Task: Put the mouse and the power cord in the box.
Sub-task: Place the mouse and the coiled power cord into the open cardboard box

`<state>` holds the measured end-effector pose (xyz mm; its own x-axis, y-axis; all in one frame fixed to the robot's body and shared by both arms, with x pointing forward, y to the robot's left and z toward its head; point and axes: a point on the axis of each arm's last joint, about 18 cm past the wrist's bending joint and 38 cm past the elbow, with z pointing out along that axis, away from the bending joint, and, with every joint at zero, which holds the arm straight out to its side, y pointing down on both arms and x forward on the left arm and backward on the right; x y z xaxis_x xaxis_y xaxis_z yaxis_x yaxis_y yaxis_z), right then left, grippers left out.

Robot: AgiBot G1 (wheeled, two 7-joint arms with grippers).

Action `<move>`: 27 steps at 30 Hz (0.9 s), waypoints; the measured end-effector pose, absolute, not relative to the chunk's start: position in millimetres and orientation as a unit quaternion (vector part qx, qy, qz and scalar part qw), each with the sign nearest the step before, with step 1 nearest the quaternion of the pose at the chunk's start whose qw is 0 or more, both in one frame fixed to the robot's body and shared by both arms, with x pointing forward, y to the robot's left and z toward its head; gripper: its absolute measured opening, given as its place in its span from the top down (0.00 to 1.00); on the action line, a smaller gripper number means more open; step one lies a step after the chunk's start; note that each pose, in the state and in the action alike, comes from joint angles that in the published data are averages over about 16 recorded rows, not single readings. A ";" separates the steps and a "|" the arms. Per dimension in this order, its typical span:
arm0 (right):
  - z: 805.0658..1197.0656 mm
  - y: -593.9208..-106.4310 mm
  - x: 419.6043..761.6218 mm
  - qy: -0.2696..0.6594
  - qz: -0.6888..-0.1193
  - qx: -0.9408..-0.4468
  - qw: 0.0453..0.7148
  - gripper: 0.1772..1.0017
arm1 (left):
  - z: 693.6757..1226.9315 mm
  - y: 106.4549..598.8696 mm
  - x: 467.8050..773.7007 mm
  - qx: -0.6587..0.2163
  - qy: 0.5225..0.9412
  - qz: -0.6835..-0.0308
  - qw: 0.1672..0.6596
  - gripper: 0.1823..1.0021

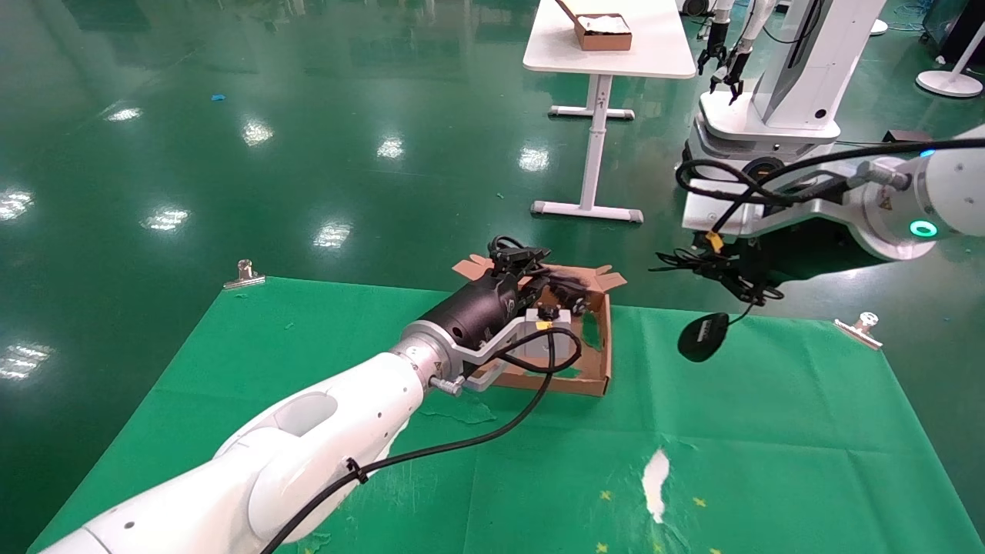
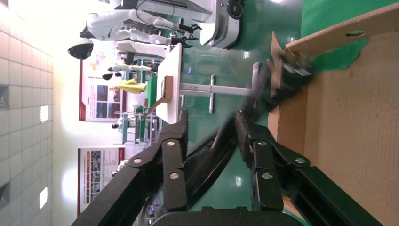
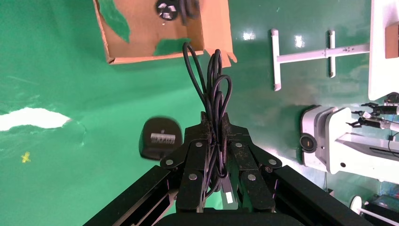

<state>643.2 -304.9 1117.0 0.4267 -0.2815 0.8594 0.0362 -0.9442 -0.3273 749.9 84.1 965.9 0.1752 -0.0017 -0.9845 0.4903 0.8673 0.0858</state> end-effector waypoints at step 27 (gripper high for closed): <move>1140.6 -198.9 693.4 -0.062 -0.556 -0.800 0.216 0.95 | 1015.2 288.0 780.7 -0.062 0.649 -0.164 0.740 0.13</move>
<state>693.4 -198.9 1140.6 0.3749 -0.1412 0.9163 0.3391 -0.8990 -0.2772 780.7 288.0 1015.2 0.1026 -0.3231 -0.9408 0.1631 0.9384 -0.3045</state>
